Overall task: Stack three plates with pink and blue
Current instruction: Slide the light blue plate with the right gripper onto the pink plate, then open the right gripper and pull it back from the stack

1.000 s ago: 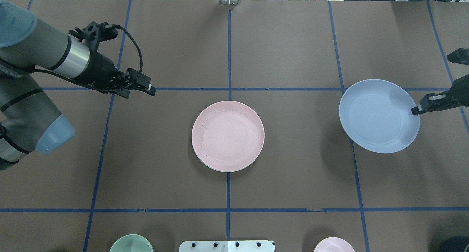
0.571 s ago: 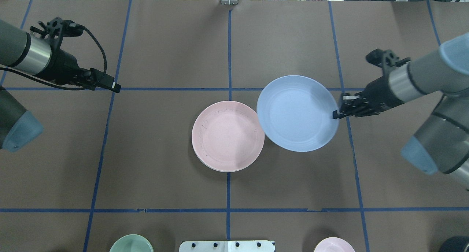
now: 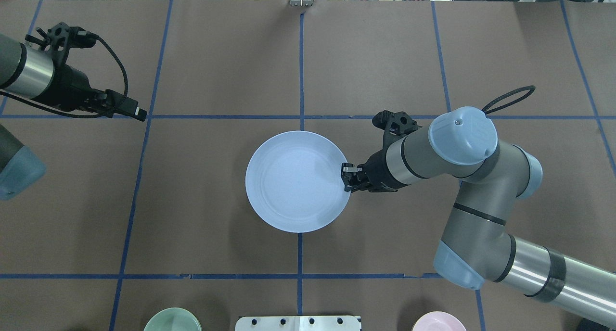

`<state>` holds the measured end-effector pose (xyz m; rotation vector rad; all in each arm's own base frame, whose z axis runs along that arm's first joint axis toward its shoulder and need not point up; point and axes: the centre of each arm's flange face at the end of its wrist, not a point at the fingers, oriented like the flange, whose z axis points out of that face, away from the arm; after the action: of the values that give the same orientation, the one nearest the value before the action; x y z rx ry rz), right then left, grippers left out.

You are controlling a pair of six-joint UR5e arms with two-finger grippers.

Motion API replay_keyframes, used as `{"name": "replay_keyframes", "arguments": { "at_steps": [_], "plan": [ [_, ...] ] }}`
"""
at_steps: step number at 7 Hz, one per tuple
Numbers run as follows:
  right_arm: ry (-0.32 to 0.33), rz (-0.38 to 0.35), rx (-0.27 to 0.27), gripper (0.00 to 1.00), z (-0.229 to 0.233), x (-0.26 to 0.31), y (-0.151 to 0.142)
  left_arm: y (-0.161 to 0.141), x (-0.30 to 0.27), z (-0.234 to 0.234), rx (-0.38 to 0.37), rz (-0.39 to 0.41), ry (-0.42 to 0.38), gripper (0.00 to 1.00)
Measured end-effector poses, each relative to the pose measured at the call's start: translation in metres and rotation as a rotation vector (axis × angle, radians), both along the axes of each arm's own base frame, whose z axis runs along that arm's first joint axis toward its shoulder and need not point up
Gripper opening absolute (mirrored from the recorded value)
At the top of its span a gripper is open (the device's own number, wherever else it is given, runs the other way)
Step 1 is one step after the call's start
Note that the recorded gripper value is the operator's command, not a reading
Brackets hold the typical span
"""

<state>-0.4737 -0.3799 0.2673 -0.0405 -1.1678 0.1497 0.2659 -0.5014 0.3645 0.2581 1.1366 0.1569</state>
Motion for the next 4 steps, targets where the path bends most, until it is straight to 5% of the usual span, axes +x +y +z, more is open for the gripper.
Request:
{"name": "replay_keyframes", "arguments": {
  "at_steps": [3,4],
  "plan": [
    [0.026,0.02,-0.009,0.0,0.001,0.0,-0.007,0.001,-0.001,0.002,-0.003,-0.005,-0.003,1.0],
    [0.04,0.029,-0.017,0.95,0.002,-0.003,-0.012,0.001,-0.001,0.003,-0.004,-0.006,-0.004,1.0]
  ]
}}
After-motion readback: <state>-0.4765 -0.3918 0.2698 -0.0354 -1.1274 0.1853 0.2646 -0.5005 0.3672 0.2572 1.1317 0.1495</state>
